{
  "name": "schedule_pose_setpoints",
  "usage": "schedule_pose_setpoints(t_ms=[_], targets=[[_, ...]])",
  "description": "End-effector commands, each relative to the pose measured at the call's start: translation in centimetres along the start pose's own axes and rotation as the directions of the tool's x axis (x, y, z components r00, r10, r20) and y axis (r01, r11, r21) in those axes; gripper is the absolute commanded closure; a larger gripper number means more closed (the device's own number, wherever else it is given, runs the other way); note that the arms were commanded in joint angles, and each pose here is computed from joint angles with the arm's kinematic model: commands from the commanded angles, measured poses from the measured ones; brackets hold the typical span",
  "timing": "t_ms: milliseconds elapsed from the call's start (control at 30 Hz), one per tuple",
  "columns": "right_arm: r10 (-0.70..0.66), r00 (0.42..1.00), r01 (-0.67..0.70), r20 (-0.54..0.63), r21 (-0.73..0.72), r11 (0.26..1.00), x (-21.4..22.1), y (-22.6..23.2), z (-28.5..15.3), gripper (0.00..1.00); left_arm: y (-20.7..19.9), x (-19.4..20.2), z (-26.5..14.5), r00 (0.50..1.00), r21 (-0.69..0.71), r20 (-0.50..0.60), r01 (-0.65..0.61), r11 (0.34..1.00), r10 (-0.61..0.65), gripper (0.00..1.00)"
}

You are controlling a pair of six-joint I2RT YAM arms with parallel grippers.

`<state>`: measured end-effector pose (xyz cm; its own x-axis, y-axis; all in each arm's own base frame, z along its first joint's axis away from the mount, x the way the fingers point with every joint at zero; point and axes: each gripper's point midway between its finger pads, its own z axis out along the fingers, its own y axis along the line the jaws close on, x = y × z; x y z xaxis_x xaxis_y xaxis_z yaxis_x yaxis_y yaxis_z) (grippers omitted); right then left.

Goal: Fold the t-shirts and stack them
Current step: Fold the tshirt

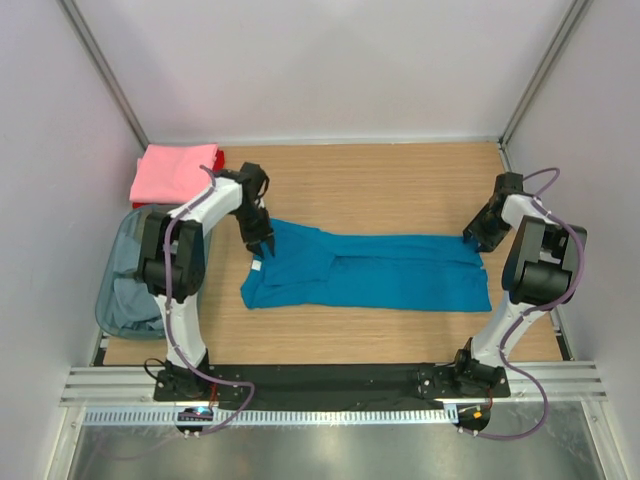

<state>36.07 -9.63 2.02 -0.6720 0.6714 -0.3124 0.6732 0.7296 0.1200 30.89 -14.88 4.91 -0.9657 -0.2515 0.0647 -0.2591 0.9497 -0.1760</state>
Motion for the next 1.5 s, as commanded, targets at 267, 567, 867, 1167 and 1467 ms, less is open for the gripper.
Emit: schedule_pose_setpoints(t_ms=[267, 567, 867, 1167, 1467], targets=[[-0.02, 0.996, 0.024, 0.093, -0.045, 0.999, -3.2, 1.0, -1.3, 0.53, -6.2, -9.9, -0.5, 0.979, 0.124, 0.195, -0.09, 0.988, 0.065, 0.69], [0.029, 0.995, -0.031, 0.092, 0.02, 0.999, -2.6, -0.6, 1.2, 0.56, -3.6, -9.8, 3.8, 0.987, 0.019, 0.161, -0.022, 1.0, 0.018, 0.69], [0.154, 0.972, -0.176, 0.177, 0.117, 0.978, -3.4, -3.0, 2.1, 0.6, -1.4, -10.5, 4.4, 0.981, -0.088, 0.183, 0.079, 0.993, -0.062, 0.69], [0.13, 0.982, -0.134, 0.14, 0.017, 0.991, -3.7, -0.9, -1.7, 0.58, -5.5, -11.6, -1.3, 0.969, 0.077, 0.248, 0.0, 0.997, -0.02, 0.63], [0.124, 0.991, -0.124, 0.045, -0.013, 0.992, -0.7, -0.5, -6.1, 0.59, -7.6, -6.8, -6.3, 0.966, 0.16, 0.231, -0.157, 0.974, 0.118, 0.6]])
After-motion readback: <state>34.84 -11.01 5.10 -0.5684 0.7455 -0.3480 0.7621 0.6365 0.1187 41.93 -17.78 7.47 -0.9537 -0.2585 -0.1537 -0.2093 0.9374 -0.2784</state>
